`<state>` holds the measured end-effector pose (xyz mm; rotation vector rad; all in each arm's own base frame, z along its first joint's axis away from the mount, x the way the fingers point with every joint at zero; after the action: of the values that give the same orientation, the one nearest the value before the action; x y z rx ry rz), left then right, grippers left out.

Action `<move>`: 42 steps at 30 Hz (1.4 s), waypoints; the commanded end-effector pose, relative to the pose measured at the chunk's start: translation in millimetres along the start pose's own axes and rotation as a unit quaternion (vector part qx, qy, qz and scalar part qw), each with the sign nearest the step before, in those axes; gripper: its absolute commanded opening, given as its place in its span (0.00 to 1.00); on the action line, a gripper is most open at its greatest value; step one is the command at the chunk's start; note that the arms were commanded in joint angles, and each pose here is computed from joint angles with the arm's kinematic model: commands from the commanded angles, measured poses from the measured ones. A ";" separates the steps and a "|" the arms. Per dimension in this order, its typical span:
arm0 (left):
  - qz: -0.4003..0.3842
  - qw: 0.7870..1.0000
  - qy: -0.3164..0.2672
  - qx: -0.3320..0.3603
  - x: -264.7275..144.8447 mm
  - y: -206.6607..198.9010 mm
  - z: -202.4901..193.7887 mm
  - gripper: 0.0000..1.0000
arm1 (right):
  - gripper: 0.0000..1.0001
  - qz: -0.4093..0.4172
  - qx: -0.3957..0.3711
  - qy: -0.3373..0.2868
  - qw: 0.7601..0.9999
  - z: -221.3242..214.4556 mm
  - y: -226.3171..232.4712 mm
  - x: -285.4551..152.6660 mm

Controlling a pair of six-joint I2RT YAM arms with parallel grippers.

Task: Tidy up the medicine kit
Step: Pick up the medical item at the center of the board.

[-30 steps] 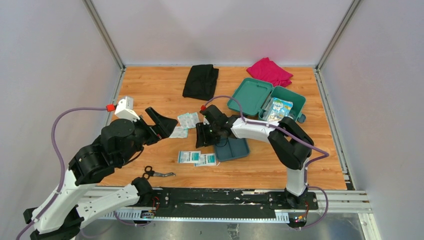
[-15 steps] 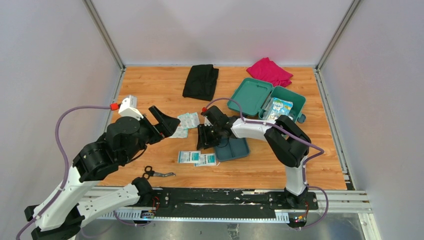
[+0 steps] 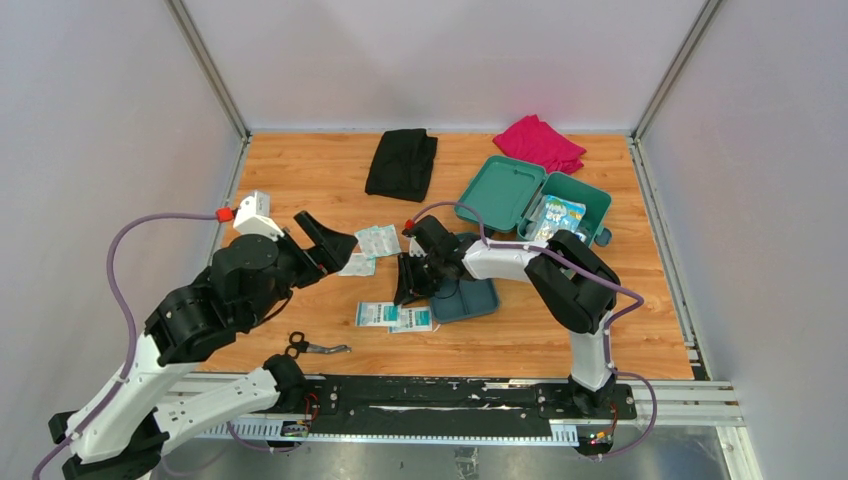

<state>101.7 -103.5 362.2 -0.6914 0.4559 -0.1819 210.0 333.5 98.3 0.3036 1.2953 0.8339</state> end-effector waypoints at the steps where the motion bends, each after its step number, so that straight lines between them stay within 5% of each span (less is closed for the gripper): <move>1: 0.036 0.999 -0.007 0.007 14.6 9.8 -10.0 1.00 | 0.34 -0.012 0.020 0.017 1.000 -8.0 -11.6 5.6; 10: 0.039 0.995 0.070 -0.059 54.8 80.8 -107.4 0.96 | 0.33 -0.019 0.020 0.015 1.000 -7.5 -10.9 3.0; 19: -0.005 0.992 0.095 -0.078 91.8 98.0 -153.5 0.83 | 0.32 -0.027 0.017 0.017 0.999 -10.8 -14.9 0.6; 34: 0.084 0.986 0.115 -0.091 117.2 143.6 -181.0 0.79 | 0.30 -0.027 0.021 0.014 0.999 -10.6 -17.5 -3.1; 42: 0.138 0.980 0.122 -0.076 119.4 150.1 -181.9 0.86 | 0.29 -0.021 0.027 0.017 0.999 -8.7 -15.3 -1.3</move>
<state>121.8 -133.0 100.7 -0.7771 0.7944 -0.0249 209.6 329.4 95.5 0.3173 1.3051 0.8221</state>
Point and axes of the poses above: each gripper's point midway between its finger pads, its own x axis out along the fingers, its own y axis along the line the jaws close on, z = x × y, the point moved 9 cm from there along -x, back along the fingers, and after that the axes turned 1 degree about -x, right-handed, at the moved point
